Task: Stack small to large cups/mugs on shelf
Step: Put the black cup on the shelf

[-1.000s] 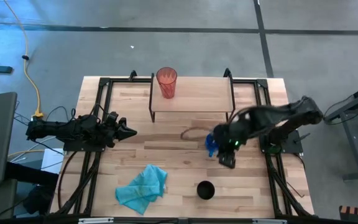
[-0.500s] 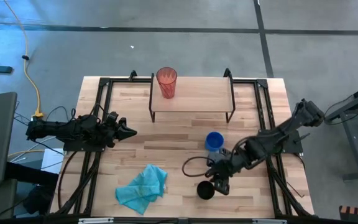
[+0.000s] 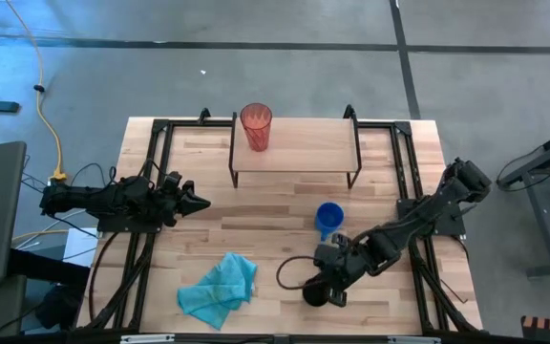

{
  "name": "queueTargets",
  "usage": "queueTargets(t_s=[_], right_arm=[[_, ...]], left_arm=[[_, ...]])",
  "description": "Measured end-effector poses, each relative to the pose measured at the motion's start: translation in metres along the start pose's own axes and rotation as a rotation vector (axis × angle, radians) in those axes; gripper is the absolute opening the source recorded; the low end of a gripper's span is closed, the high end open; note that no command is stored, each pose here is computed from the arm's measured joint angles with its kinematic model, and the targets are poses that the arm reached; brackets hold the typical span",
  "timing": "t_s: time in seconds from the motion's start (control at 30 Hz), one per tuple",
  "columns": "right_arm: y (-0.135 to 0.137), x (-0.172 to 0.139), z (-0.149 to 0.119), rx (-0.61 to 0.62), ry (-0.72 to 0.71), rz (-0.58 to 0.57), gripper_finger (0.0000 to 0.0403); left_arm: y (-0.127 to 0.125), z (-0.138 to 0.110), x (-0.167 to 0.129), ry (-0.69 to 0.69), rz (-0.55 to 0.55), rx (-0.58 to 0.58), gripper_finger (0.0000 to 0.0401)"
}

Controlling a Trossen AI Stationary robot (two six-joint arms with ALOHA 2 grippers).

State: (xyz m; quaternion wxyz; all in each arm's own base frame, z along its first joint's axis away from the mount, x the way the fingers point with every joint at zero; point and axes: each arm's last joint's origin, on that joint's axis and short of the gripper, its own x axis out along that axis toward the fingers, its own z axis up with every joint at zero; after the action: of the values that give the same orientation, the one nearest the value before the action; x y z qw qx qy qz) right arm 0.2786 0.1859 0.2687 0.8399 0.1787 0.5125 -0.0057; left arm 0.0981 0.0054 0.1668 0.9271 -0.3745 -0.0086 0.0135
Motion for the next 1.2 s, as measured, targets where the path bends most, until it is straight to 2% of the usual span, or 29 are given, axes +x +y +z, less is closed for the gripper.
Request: queueTargets(t_s=[0.47,0.87,1.0,1.2], right_arm=[[0.002,0.017,-0.003,-0.016,0.034,-0.022,0.0144],[-0.002,0.032,0.008,-0.026,0.023,-0.013,0.0140],[-0.003,0.033,0.008,-0.024,0.032,-0.014,0.0112],[-0.005,0.033,0.006,-0.024,0.067,-0.013,0.0043]], left_arm=[[0.000,0.000,0.000,0.000,0.001,0.002,0.0033],[0.003,-0.003,0.003,0.038,0.038,-0.006,0.0033],[0.004,-0.004,0.004,0.049,0.048,-0.009,0.0033],[0.004,-0.004,0.004,0.052,0.052,-0.004,0.0033]])
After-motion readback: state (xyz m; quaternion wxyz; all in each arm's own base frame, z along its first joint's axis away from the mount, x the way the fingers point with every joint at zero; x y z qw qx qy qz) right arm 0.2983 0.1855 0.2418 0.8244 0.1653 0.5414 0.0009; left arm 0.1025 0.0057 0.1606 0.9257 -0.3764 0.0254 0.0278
